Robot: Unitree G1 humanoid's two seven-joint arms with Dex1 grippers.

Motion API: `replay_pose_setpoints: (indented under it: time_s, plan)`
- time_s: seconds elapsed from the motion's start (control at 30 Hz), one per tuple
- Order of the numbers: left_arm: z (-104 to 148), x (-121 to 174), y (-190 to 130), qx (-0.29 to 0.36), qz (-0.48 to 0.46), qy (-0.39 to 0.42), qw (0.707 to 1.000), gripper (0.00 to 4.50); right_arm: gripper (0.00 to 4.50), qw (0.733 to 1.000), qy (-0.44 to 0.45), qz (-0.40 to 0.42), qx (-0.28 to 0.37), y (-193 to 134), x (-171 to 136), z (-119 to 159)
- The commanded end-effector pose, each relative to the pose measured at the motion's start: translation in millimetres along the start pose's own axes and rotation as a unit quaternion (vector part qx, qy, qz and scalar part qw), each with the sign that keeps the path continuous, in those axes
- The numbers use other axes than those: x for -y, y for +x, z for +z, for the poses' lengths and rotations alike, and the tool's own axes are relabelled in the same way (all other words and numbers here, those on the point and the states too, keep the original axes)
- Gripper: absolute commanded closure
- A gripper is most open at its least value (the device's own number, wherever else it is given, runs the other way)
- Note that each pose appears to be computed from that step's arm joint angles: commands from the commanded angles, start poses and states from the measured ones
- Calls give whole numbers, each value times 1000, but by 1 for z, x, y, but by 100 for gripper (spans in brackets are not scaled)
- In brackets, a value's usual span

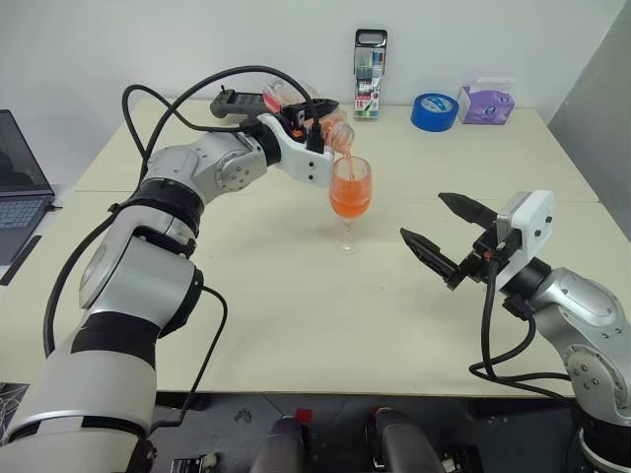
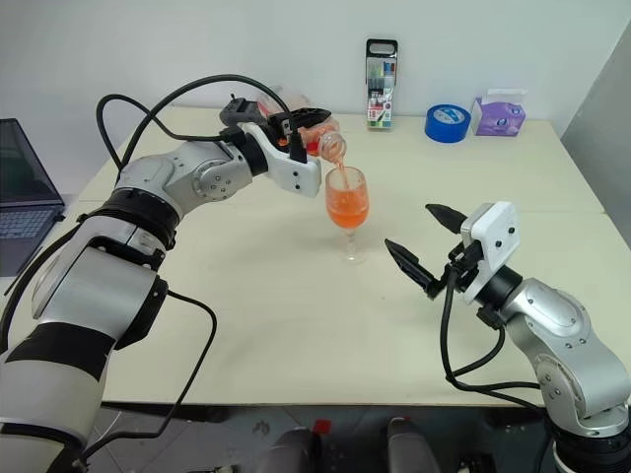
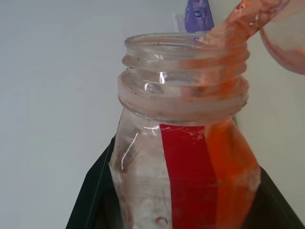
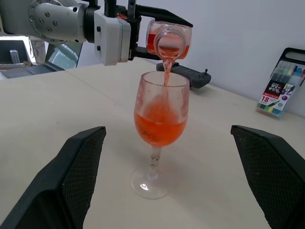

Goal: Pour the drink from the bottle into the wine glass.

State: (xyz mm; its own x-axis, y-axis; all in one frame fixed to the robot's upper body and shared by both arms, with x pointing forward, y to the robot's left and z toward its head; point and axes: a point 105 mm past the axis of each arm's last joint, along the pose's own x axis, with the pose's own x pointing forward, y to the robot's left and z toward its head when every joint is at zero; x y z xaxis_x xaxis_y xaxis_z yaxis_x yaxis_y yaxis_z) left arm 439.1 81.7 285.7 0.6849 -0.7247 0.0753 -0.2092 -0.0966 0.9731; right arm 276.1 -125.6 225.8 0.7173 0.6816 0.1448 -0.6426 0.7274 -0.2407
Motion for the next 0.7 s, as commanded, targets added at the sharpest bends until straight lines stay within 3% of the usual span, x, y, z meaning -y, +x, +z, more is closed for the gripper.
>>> replay_pose_setpoints:
  time_s: [0.03, 0.2, 0.37, 0.47, 0.6, 0.7]
  plan:
    - [-4, -26, 0, -5, 38, -7, 999, 276, 0, 1000, -20, 2, 23, 1, 0, 12]
    - [-5, -29, 2, -9, 61, -123, 991, 276, 0, 999, -21, 1, 27, 4, 0, 16]
    - [-13, -31, 0, -9, 86, -294, 952, 276, 0, 999, -23, 18, 38, 12, -4, 27]
    - [-34, -28, -11, -39, 115, -400, 908, 276, 0, 998, -21, 40, 32, 21, -7, 36]
    - [-83, -11, -48, -113, 191, -559, 799, 276, 0, 996, -5, 83, 40, 46, -16, 61]
    - [-100, 4, -71, -139, 215, -625, 738, 276, 0, 991, 10, 123, 46, 65, -31, 79]
